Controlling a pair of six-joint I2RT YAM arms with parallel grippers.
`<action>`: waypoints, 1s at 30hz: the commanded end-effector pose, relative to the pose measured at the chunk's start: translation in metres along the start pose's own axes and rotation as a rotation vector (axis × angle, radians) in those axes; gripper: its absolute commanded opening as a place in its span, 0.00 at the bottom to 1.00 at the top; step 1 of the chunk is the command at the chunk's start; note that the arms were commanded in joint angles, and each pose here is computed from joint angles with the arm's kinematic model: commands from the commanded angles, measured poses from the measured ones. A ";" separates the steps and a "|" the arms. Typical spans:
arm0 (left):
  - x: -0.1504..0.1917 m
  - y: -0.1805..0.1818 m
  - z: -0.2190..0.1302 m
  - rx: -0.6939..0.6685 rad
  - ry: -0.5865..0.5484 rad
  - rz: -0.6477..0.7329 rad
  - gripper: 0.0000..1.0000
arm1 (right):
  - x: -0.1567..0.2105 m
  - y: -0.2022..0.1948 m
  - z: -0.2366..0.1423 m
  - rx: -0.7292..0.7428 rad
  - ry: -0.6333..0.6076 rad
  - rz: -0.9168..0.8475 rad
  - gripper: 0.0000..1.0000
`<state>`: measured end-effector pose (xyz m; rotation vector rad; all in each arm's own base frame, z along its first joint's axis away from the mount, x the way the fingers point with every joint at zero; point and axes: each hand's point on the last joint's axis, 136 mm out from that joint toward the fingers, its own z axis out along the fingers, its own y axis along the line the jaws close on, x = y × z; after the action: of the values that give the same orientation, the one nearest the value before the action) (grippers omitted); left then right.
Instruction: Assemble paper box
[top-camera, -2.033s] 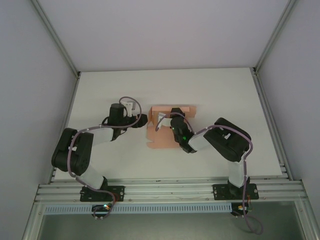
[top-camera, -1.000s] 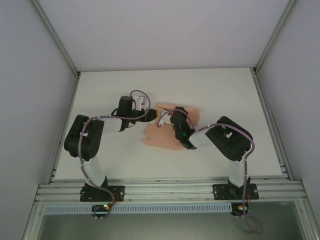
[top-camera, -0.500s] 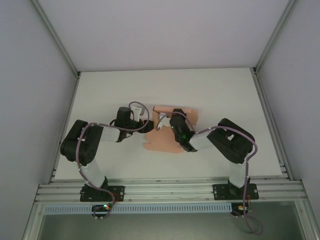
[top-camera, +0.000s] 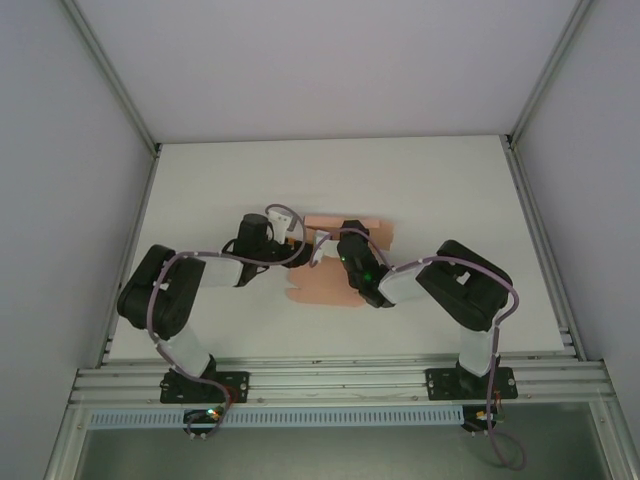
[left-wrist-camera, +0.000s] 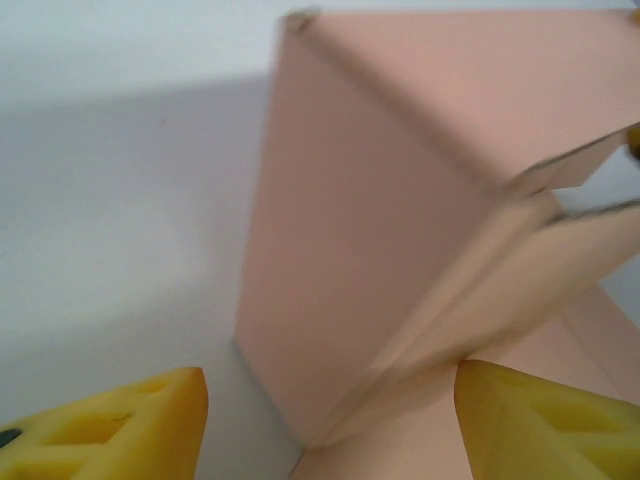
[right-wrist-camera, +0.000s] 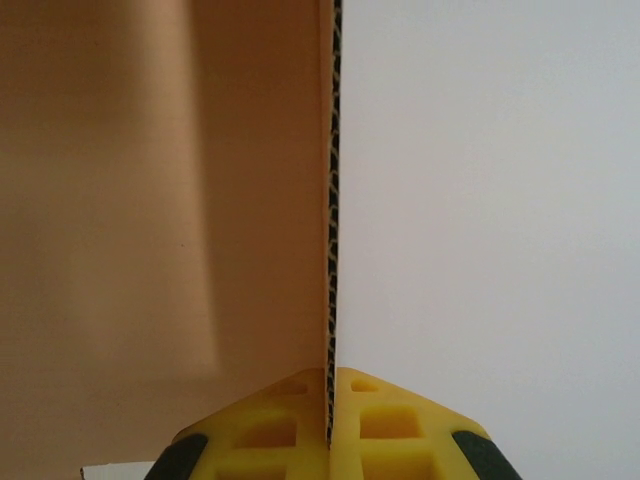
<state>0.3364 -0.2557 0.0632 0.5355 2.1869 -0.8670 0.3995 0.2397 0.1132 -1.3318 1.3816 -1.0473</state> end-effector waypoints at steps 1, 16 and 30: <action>-0.016 -0.002 -0.001 -0.031 -0.052 0.071 0.65 | -0.007 0.005 -0.008 -0.027 -0.028 -0.022 0.00; -0.009 0.025 0.009 -0.258 -0.092 0.111 0.21 | -0.010 0.020 -0.024 -0.081 -0.041 0.006 0.00; -0.027 0.020 0.027 -0.283 -0.209 0.135 0.28 | -0.014 0.049 -0.043 -0.233 -0.074 0.036 0.00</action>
<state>0.3621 -0.2688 0.0531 0.4911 2.0622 -0.5312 0.3724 0.2365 0.1137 -1.2953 1.4926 -0.9650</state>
